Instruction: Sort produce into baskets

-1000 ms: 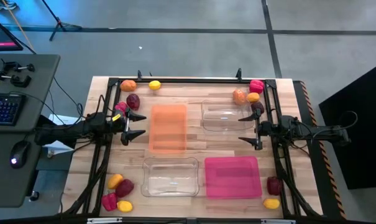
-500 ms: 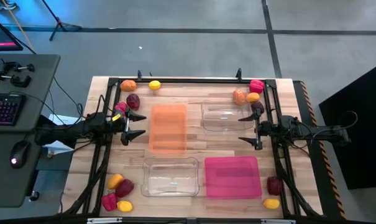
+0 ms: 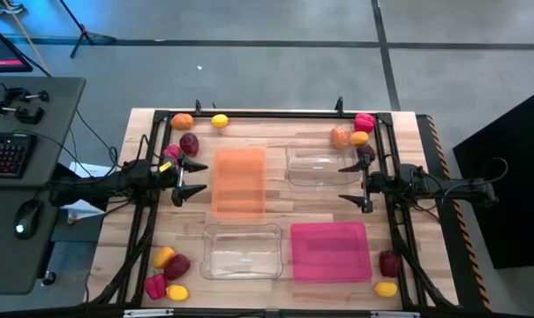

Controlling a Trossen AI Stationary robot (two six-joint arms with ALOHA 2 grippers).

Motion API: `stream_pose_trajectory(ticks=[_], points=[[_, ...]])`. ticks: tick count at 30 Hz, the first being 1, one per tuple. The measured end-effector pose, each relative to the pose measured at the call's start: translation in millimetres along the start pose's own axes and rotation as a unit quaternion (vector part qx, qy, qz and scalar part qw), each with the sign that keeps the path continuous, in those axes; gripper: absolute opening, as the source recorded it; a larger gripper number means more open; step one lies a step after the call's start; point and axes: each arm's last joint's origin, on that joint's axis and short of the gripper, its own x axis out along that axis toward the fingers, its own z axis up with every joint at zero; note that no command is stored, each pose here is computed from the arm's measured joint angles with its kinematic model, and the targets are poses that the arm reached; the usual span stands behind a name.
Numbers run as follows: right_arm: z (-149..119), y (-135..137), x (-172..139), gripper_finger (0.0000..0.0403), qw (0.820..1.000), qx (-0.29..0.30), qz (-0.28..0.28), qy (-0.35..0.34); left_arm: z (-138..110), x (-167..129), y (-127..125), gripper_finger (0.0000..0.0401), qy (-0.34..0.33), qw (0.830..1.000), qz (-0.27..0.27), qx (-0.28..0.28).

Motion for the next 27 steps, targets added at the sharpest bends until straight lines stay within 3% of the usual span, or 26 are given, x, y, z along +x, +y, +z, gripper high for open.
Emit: stream_pose_trajectory(ticks=[16,18,20,22,24,25,27], points=[[2.6,-0.4,0.0,0.0376,1.0,0.004,-0.002,-0.014,-0.1,0.0,0.0,0.0351,0.0,1.0,0.0,0.0],[15.9,-0.1,-1.2,0.0376,0.993,0.081,0.031,-0.084,0.0,0.0,0.0,0.0351,0.0,1.0,0.0,0.0],[39.9,-0.9,-7.9,0.0376,0.956,0.19,0.088,-0.204,0.0,0.0,0.0,0.0351,0.0,1.0,0.0,0.0],[64.3,-5.5,-22.5,0.0376,0.893,0.272,0.114,-0.34,0.0,0.0,0.0,0.0351,0.0,1.0,0.0,0.0],[79.8,-11.0,-38.9,0.0376,0.828,0.312,0.105,-0.455,-0.1,0.0,0.0,0.0351,0.0,1.0,0.0,0.0],[84.4,-13.3,-45.1,0.0376,0.804,0.318,0.09,-0.494,0.0,0.0,0.0,0.0351,0.0,1.0,0.0,0.0],[94.5,-17.4,-52.1,0.0376,0.777,0.325,0.062,-0.536,-0.1,0.0,0.0,0.0351,0.0,1.0,0.0,0.0]])
